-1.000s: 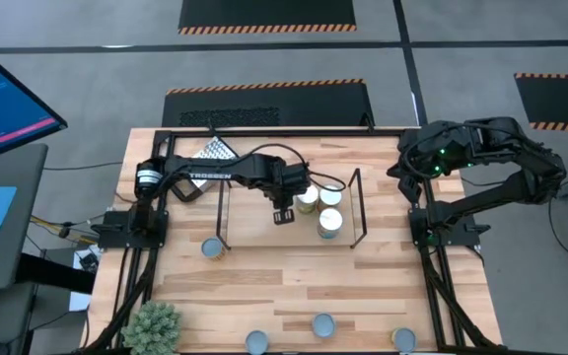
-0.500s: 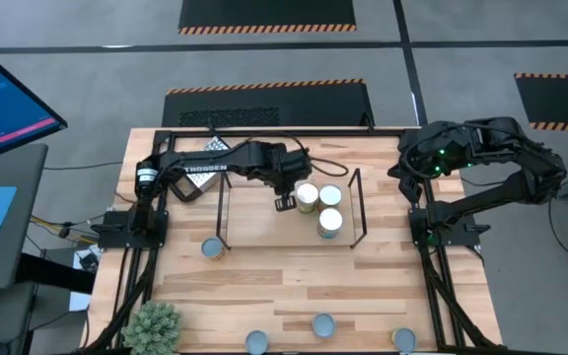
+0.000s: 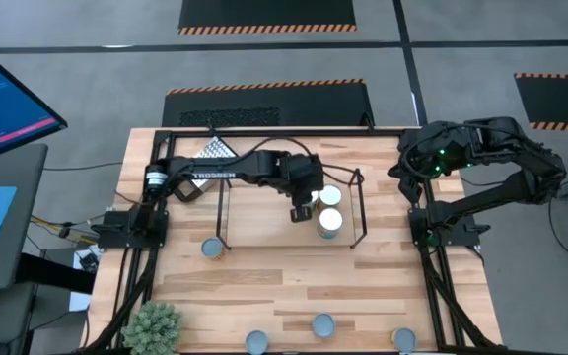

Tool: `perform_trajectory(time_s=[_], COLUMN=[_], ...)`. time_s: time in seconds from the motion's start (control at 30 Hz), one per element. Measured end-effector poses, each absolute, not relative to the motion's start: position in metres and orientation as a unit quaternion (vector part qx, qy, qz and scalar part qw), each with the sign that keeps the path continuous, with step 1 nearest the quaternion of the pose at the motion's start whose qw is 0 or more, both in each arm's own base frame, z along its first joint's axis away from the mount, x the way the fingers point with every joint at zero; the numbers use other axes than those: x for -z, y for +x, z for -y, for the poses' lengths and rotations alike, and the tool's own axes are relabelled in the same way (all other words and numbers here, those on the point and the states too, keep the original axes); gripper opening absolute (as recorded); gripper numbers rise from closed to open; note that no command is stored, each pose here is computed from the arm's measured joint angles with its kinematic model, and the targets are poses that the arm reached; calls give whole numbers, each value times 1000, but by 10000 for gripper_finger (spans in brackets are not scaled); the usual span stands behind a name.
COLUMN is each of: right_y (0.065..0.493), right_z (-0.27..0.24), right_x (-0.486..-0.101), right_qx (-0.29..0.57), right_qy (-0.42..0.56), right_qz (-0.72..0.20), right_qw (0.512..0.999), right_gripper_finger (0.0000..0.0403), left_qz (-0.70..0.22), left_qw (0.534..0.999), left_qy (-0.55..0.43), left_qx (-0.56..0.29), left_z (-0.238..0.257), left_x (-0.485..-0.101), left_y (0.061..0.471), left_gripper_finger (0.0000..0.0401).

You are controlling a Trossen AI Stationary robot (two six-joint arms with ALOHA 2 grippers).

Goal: Pick and place cans onto a shelf
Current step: Put the canned pears on the shelf

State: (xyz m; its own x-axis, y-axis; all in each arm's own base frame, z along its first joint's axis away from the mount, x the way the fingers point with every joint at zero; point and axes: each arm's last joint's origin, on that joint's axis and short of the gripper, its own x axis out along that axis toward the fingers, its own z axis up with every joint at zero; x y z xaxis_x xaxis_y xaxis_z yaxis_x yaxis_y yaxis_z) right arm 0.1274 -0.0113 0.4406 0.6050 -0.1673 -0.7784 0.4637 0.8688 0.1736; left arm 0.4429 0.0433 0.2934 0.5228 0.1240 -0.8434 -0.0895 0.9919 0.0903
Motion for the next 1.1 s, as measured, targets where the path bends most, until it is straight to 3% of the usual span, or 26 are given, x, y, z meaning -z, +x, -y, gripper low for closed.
perform_trajectory(time_s=[1.1], right_y=[126], right_z=[11], right_x=[-439], right_qx=[181], right_qy=[180], right_qz=[-415], right_qw=[873], right_gripper_finger=[59], left_qz=[-525], left_qw=[846], left_qy=[24], left_qx=[-92], left_z=[-40], left_x=[-271], left_y=[448], left_gripper_finger=[63])
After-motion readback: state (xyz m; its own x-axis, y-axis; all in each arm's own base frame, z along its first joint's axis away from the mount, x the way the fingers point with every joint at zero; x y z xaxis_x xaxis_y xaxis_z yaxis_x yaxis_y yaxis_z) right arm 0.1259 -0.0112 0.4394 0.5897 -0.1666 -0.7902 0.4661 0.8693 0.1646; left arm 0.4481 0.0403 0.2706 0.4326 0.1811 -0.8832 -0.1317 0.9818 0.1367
